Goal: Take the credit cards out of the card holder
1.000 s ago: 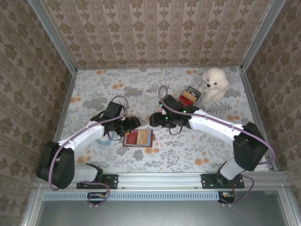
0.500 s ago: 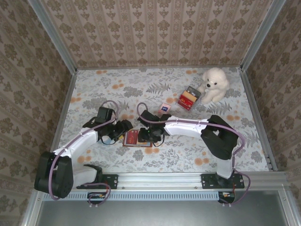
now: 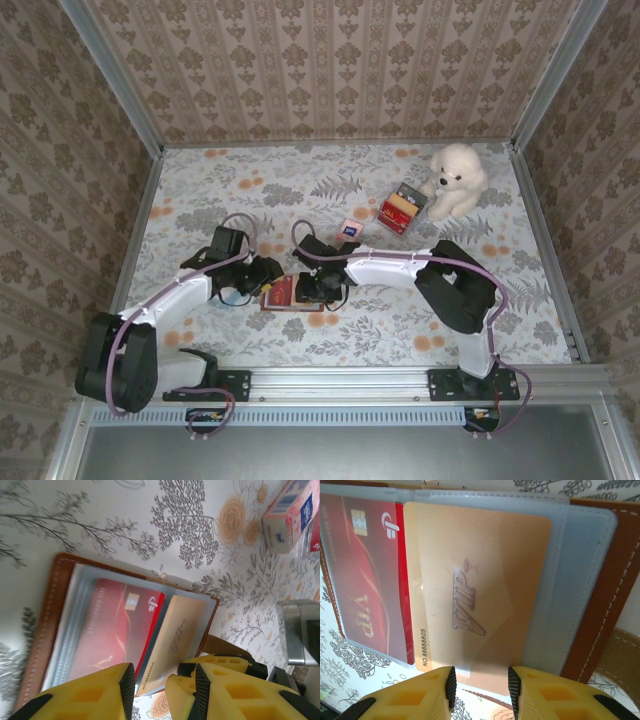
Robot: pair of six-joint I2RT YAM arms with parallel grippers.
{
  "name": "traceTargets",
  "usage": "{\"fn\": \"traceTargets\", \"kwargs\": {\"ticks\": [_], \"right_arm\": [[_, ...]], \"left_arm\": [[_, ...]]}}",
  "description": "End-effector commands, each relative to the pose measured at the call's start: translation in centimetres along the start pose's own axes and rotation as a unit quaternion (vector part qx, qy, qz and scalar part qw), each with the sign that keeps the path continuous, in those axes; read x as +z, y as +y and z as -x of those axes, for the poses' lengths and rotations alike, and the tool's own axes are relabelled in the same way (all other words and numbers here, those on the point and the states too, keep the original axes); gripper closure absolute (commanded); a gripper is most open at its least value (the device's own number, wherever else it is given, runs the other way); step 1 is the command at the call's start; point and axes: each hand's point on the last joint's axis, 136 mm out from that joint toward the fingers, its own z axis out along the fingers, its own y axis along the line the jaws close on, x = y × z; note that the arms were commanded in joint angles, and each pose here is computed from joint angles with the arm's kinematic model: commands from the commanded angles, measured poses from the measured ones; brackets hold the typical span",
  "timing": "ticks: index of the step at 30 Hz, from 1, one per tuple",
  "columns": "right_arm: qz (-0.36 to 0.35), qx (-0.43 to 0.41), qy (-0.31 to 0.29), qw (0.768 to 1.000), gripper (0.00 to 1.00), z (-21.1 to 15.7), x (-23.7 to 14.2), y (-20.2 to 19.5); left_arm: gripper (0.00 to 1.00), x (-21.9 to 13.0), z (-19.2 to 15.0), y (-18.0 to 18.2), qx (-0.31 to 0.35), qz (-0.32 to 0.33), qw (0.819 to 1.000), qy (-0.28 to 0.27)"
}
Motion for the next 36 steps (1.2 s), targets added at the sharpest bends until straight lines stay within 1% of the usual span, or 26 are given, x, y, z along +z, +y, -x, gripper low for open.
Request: {"fn": "traceTargets", "kwargs": {"ticks": [1,7,11,19,23,32,34,35,36], "right_arm": [[-0.022,0.014,0.009,1.000,0.62,0.1,0.8,-2.2],[-0.029,0.012,0.030,0.999,0.62,-0.2,1.3,-3.0],[-0.033,0.014,0.035,0.999,0.62,-0.5,1.6,-3.3],[-0.043,0.012,0.038,0.998,0.63,-0.8,1.8,-4.0],[-0.044,0.012,0.041,0.998,0.63,-1.0,1.8,-4.2],[-0.042,0.014,0.042,0.998,0.64,-0.9,1.9,-4.3],[-0.040,0.015,0.044,0.998,0.64,-0.9,1.9,-4.3],[-0.038,0.016,0.046,0.998,0.64,-0.9,2.0,-4.2],[-0.037,0.016,0.047,0.998,0.65,-0.9,2.1,-4.2]], "left_arm": [[0.64,0.6,-0.8,-1.2,0.015,-0.019,1.000,0.019],[0.72,2.0,-2.5,-1.4,0.030,-0.039,0.997,0.051],[0.76,2.5,-2.7,-0.8,0.036,-0.031,0.997,0.060],[0.77,3.4,-2.8,0.1,0.043,-0.028,0.996,0.066],[0.76,3.8,-2.8,0.3,0.063,-0.031,0.995,0.067],[0.78,4.6,-3.0,0.9,0.075,-0.029,0.993,0.084],[0.79,4.7,-3.1,0.8,0.073,-0.032,0.993,0.087],[0.79,4.6,-3.5,0.5,0.072,-0.044,0.991,0.099],[0.79,4.6,-3.5,0.5,0.072,-0.044,0.991,0.100]]}}
